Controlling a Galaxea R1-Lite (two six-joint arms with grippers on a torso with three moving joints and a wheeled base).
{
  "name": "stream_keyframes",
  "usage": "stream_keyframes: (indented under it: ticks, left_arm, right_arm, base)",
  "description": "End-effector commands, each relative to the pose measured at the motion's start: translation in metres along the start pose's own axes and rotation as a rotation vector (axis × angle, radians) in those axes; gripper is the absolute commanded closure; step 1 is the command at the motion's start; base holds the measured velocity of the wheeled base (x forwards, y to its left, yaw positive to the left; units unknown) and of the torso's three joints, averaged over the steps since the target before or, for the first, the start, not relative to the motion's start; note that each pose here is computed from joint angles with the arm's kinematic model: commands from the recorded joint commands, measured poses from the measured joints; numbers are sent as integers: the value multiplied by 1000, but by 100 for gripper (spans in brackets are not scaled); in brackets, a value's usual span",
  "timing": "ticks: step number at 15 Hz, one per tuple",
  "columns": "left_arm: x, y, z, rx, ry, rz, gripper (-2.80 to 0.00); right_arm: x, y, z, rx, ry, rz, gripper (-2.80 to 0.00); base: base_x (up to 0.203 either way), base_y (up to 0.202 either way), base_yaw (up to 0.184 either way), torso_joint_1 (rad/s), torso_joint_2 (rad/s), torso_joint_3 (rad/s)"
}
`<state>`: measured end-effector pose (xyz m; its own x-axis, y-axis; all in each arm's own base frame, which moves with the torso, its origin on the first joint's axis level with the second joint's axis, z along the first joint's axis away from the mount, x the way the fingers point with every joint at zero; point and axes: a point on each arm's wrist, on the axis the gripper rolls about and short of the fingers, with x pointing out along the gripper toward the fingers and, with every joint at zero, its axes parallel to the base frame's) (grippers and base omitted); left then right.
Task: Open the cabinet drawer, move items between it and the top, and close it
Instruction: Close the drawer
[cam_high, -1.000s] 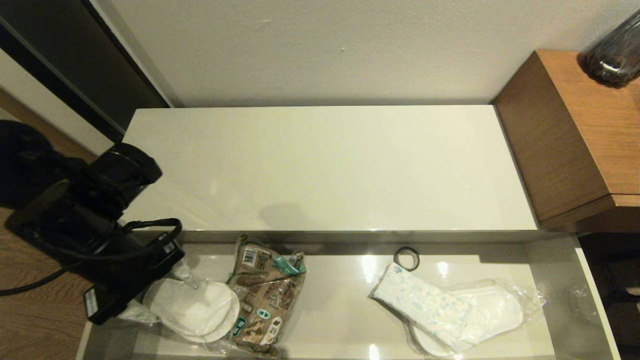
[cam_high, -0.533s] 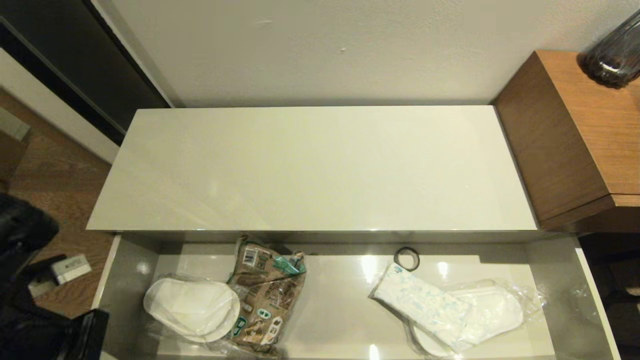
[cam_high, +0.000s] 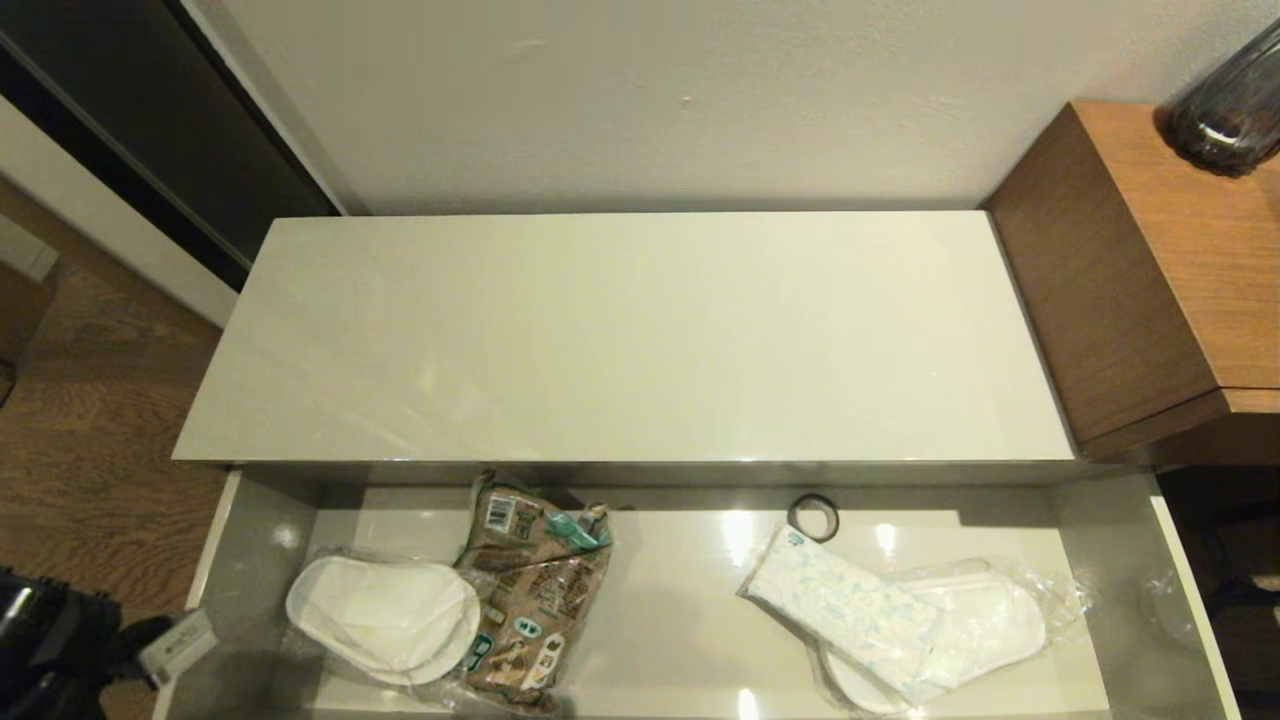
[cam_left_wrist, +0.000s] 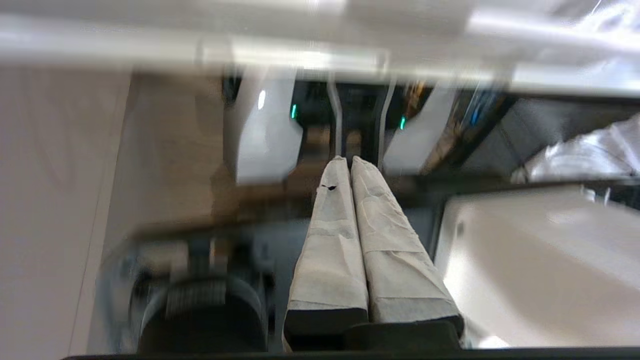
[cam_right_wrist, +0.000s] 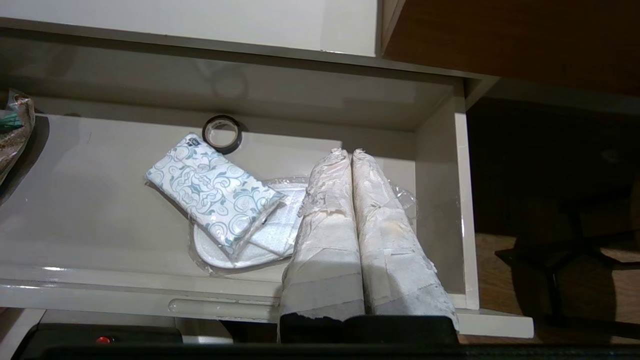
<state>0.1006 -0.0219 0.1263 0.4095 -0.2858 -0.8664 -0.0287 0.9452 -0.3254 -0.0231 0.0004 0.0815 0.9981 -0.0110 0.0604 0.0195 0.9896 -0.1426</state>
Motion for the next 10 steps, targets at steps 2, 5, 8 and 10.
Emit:
stream_keyframes:
  ticks: [2, 5, 8, 10]
  left_arm:
    - [28, 4, 6, 9, -17, -5, 0]
    - [43, 7, 8, 93, 40, 22, 0]
    - [53, 8, 11, 152, 107, 42, 0]
    - [59, 11, 8, 171, 161, 77, 0]
  right_arm:
    - [0, 0, 0, -1, -1, 0, 0]
    - [0, 0, 0, -1, -1, 0, 0]
    - [0, 0, 0, -1, -1, 0, 0]
    - [0, 0, 0, -1, -1, 0, 0]
  base:
    - [0, 0, 0, 0, 0, 0]
    - [0, 0, 0, 0, 0, 0]
    - [0, 0, 0, 0, 0, 0]
    - [0, 0, 0, 0, 0, 0]
